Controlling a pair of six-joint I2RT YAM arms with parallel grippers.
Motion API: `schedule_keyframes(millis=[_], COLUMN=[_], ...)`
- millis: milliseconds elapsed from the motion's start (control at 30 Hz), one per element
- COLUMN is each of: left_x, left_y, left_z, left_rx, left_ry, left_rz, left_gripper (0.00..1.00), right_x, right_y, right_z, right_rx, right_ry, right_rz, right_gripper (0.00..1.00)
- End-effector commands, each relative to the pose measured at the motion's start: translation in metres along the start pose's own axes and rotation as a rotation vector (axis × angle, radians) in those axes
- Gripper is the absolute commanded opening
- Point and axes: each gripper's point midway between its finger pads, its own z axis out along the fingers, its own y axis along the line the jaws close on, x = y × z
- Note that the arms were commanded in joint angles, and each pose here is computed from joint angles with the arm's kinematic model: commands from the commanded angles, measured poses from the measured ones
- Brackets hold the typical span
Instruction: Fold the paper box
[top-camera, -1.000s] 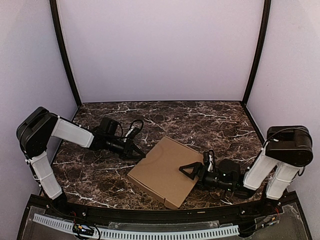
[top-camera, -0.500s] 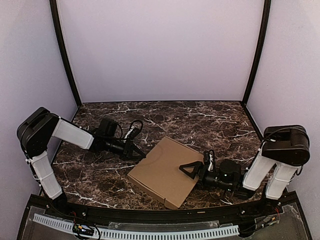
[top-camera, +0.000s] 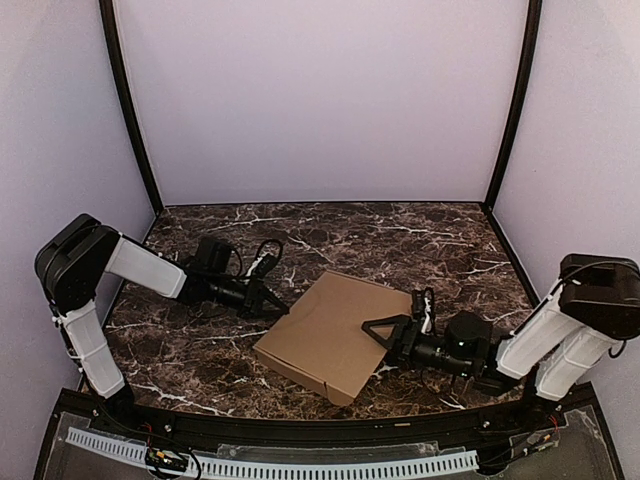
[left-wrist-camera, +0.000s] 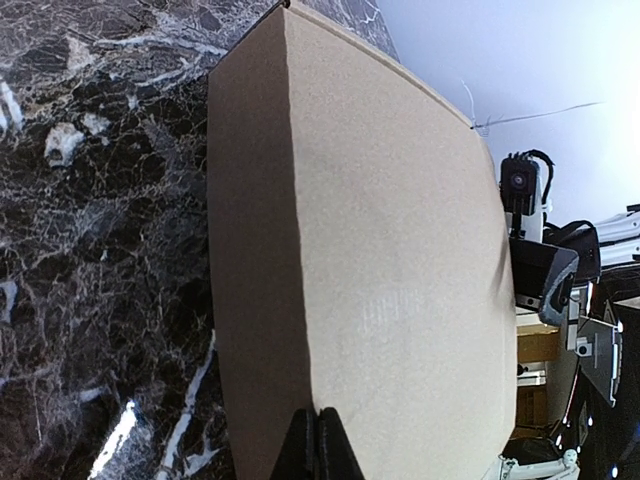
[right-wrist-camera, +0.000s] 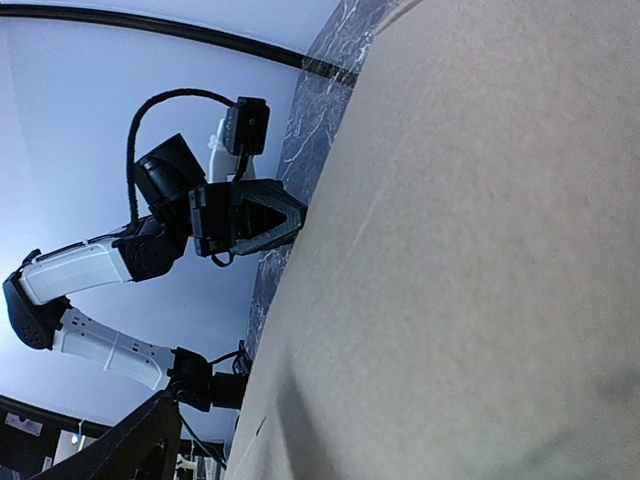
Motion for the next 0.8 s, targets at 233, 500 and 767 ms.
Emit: schedule_keyframes(millis=[233,500,767], left_x=[0.043,0.036,0.032], left_y=[0.026,0.011,0.002], left_z=[0.017,0.024,0.018], left_rx=[-0.056,-0.034,-0.030], left_ry=[0.130,0.139,0.111], left_rz=[-0.134,-0.097,-0.088], left_gripper=[0.03,0.13,0.29], right_x=[-0.015,-0.020,-0.016], right_y=[0.084,0.109,0.107], right_z=[0.004,0.014,0.033], right_rx=[-0.153,-0.148,-0.119], right_ry=[-0.003,0.007,0.038], right_rz=[-0.155,-0.241,-0.269], right_gripper=[0.92,0.93,0.94])
